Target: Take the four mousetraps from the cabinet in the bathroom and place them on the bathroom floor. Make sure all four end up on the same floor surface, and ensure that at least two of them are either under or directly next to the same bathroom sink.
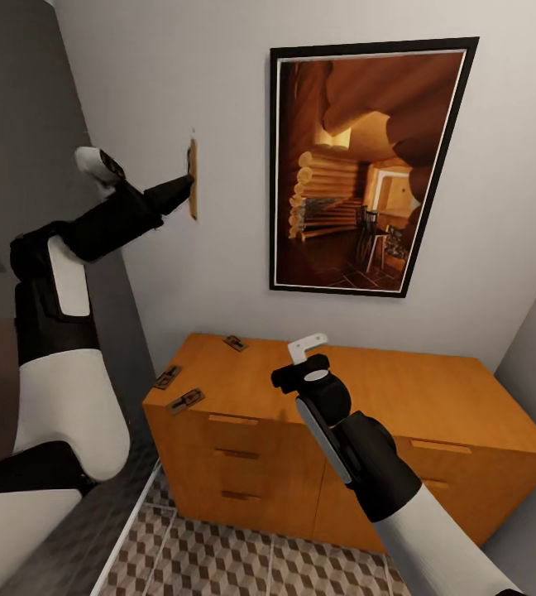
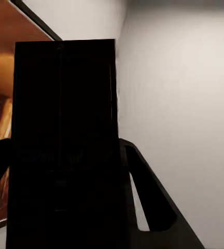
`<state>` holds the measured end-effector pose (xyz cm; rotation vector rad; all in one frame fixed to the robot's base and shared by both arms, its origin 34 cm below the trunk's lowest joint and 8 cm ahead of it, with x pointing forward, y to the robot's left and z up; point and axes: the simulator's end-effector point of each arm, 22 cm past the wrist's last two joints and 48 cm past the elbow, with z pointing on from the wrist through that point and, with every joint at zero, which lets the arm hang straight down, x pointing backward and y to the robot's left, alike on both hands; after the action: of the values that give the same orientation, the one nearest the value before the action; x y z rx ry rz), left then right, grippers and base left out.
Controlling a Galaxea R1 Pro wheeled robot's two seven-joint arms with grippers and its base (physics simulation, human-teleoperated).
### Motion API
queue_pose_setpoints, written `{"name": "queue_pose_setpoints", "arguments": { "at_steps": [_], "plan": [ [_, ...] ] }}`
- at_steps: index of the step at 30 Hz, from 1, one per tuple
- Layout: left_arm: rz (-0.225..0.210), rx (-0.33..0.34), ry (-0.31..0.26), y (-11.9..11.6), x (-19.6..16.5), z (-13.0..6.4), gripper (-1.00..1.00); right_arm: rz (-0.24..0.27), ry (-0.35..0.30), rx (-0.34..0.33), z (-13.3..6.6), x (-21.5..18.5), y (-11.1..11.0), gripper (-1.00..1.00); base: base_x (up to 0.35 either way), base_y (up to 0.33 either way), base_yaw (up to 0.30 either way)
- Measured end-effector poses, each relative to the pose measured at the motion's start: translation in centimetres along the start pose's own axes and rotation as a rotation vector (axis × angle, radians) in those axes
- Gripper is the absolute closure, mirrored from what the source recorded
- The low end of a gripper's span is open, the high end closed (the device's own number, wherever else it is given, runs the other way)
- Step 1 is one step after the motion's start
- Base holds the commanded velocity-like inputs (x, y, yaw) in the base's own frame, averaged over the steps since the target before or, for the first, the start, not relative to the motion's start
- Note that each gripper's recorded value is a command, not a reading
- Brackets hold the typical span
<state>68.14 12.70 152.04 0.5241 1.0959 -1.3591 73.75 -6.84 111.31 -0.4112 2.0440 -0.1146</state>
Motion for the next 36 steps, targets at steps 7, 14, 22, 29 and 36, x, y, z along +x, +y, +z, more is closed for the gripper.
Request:
{"name": "queue_pose_setpoints", "arguments": {
  "at_steps": [7, 14, 22, 29, 36],
  "plan": [
    [-0.009, -0.062, 0.003, 1.6, -3.5, 3.4, 1.0, -0.002, -0.001, -0.002, 0.0, 0.0, 0.1, -1.0, 0.0, 0.0, 0.0],
    [-0.017, -0.062, 0.008, 1.7, -4.2, 4.3, 1.0, -0.032, -0.01, -0.016, -0.3, -0.2, 1.2, -1.0, 0.0, 0.0, 0.0],
    [-0.021, -0.061, 0.011, 1.7, -4.2, 4.5, 1.0, -0.047, -0.036, -0.026, -1.7, -1.5, 1.8, -1.0, 0.136, 0.0, 0.0],
    [-0.011, -0.053, 0.076, 1.3, -2.3, 5.9, 1.0, -0.055, -0.017, -0.03, -1.9, -1.2, 1.8, -1.0, 0.323, 0.0, 0.0],
    [-0.01, -0.055, 0.088, 1.4, -1.8, 6.1, 1.0, -0.046, -0.026, -0.051, -2.3, -1.8, 2.7, -1.0, 0.115, 0.0, 0.0]
  ]
}}
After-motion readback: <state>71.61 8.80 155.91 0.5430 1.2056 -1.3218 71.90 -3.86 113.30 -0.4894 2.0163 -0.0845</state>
